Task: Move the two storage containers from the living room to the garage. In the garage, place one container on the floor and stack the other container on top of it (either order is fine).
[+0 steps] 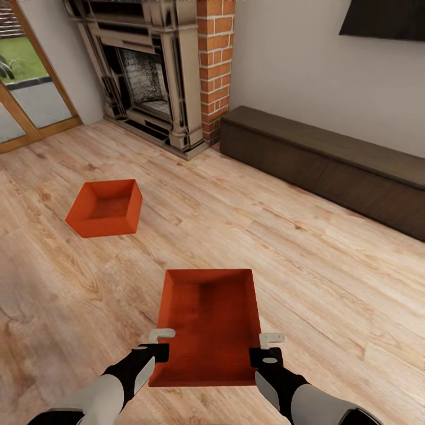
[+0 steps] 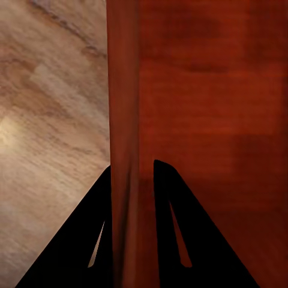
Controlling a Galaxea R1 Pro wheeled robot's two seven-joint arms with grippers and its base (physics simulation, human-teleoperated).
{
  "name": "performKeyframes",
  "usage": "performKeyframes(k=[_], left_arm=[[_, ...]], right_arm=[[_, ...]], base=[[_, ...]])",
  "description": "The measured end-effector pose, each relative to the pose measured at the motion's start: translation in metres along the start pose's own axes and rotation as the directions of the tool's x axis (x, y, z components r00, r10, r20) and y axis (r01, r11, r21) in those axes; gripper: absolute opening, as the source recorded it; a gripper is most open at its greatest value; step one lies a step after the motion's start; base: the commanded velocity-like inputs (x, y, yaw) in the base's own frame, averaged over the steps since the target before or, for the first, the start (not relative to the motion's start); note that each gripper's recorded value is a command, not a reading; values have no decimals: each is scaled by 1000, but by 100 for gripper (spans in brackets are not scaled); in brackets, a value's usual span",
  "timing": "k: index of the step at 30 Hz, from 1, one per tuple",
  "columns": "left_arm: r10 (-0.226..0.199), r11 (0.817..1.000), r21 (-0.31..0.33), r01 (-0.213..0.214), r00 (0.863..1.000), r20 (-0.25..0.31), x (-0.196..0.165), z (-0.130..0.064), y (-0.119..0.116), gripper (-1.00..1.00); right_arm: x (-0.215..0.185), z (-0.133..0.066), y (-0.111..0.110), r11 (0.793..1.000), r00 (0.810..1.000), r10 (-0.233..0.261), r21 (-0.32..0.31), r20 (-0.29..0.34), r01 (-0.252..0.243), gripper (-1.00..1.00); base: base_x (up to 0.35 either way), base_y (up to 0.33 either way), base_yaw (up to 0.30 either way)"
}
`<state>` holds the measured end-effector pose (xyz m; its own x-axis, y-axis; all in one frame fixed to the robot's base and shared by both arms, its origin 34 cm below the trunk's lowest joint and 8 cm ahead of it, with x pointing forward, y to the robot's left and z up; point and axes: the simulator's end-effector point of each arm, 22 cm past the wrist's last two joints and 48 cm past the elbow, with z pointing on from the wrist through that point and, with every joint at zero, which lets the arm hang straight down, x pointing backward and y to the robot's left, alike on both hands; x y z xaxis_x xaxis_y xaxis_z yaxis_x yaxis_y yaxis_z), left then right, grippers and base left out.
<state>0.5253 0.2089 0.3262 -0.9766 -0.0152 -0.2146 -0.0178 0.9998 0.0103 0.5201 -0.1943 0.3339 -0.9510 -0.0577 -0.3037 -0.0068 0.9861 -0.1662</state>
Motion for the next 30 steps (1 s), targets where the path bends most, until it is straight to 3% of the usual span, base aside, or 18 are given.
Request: performKeyframes(k=[30], left_arm=[[-1, 1000, 0, 1, 1000, 0, -17, -53, 0, -100]], right_arm=[[-22, -51, -9, 1000, 1000, -1, 0, 0, 1, -100]], base=[[0, 0, 0]])
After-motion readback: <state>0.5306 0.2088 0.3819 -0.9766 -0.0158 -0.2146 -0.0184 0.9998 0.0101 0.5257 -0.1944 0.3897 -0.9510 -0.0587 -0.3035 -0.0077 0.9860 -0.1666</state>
